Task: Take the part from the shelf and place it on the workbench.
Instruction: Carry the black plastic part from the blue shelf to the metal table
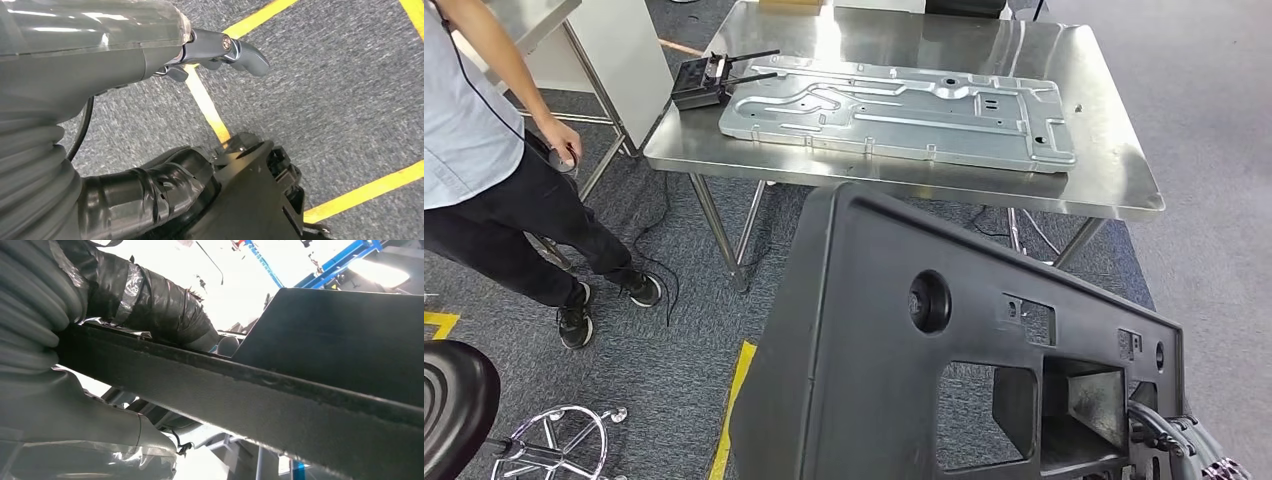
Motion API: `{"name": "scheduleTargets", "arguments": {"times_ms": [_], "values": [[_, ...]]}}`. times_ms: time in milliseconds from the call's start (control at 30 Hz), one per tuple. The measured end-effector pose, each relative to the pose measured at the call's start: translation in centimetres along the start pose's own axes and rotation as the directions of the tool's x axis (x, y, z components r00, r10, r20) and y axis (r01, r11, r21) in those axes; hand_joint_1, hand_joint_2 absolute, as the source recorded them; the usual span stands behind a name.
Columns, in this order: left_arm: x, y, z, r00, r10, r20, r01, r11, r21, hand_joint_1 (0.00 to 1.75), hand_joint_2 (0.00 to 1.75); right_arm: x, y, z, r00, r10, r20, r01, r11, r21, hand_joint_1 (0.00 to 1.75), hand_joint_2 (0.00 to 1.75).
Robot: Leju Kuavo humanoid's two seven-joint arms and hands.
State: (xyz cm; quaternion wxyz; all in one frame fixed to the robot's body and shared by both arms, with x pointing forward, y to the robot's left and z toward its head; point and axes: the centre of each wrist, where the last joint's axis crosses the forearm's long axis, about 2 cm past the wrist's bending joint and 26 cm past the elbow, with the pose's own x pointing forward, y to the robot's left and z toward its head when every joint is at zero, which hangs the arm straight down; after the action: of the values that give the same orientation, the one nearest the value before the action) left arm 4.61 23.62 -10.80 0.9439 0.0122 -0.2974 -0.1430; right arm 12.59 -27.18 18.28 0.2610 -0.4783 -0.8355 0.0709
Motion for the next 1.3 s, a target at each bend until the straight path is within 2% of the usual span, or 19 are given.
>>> {"name": "scheduleTargets", "arguments": {"times_ms": [1300], "values": [[0.12,-0.07,-0.04,1.000,0.000,0.003,0.000,1.000,-0.002,0.00,1.75,-0.09,0.08,-0.18,1.000,-0.009,-0.015,0.009,1.000,-0.020,1.75,1.75]]}}
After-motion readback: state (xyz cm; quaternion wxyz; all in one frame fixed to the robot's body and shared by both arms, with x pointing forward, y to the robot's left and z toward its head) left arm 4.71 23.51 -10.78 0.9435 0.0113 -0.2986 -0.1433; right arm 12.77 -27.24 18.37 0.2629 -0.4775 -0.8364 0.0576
